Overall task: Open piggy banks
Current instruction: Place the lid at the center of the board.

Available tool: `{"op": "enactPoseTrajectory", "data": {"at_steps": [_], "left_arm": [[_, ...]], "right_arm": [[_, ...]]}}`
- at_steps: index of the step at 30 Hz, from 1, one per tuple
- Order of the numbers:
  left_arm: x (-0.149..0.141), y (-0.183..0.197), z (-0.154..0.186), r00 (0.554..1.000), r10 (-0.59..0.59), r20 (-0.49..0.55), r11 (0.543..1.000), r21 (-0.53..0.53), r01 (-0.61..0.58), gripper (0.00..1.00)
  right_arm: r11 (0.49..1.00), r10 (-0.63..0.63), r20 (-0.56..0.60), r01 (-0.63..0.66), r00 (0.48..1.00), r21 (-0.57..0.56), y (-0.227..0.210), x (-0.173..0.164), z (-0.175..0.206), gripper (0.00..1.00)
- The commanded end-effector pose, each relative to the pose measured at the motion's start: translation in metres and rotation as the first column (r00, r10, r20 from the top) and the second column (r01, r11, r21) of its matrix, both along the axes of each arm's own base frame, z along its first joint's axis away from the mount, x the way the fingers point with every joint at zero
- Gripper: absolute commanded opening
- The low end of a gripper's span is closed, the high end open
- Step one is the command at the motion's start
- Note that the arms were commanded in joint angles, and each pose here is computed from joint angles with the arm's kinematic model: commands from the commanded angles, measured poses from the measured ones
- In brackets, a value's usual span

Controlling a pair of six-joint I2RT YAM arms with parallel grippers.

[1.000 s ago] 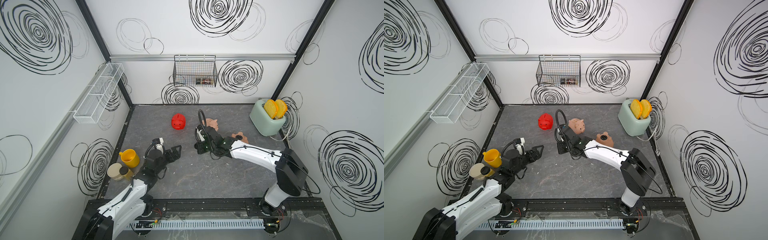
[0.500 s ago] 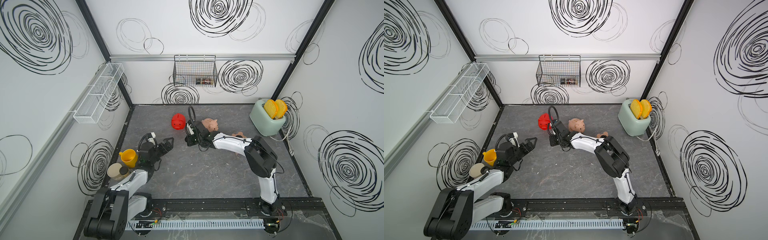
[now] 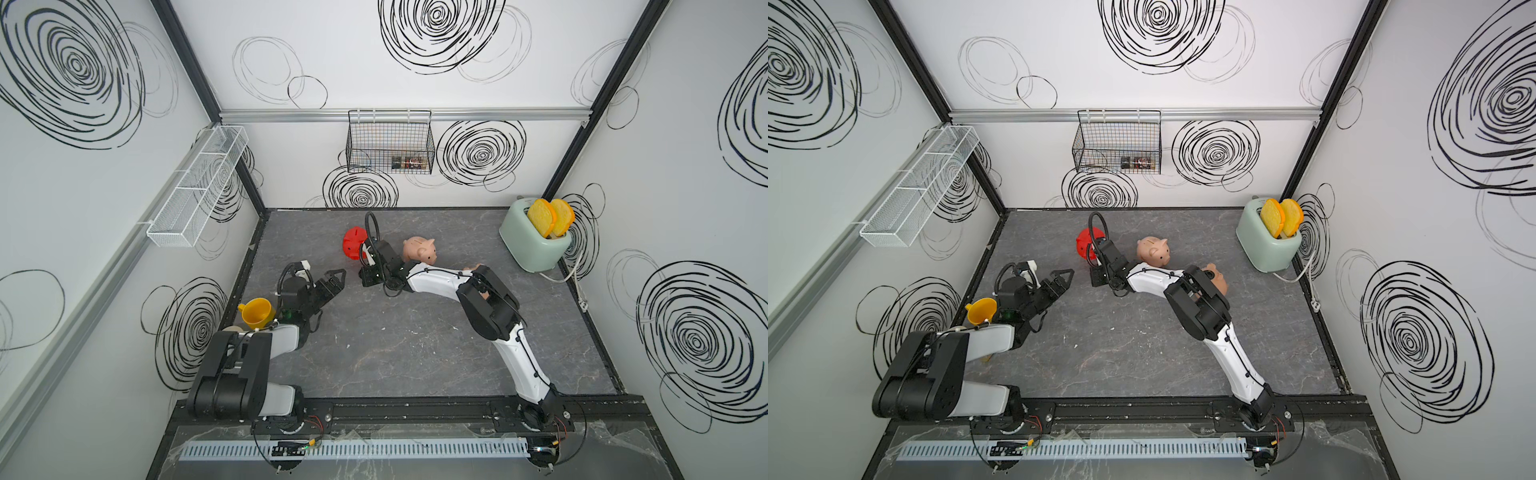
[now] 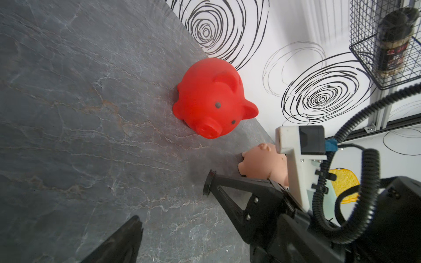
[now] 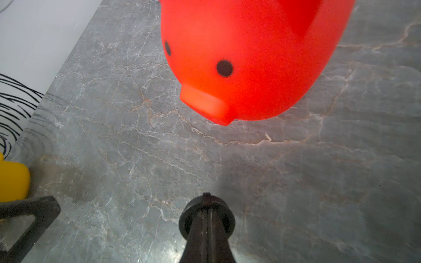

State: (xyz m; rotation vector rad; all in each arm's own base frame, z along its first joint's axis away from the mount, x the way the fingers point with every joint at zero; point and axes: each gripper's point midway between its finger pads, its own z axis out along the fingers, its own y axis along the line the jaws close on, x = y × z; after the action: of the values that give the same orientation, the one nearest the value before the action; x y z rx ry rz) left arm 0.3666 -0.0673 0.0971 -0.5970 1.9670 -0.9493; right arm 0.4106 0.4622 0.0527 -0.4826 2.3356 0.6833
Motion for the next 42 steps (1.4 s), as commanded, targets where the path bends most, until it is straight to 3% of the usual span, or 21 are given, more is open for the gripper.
{"op": "enactPoseTrajectory", "data": {"at_steps": [1, 28, 42], "left_arm": [[0.013, 0.000, 0.023, 0.995, -0.021, 0.094, 0.999, -0.044, 0.025, 0.96], [0.017, 0.000, 0.010, 0.998, -0.036, 0.055, 0.998, -0.044, 0.038, 0.96], [0.018, 0.000, 0.008, 0.998, -0.036, 0.049, 0.998, -0.050, 0.039, 0.96]], "right_arm": [[0.999, -0.014, 0.062, 0.011, 0.998, 0.038, 0.007, 0.017, 0.013, 0.00], [0.998, -0.016, 0.111, 0.010, 0.994, 0.059, 0.029, 0.039, 0.001, 0.00], [0.998, 0.006, 0.100, -0.013, 0.995, 0.062, 0.034, 0.037, -0.001, 0.13]]}}
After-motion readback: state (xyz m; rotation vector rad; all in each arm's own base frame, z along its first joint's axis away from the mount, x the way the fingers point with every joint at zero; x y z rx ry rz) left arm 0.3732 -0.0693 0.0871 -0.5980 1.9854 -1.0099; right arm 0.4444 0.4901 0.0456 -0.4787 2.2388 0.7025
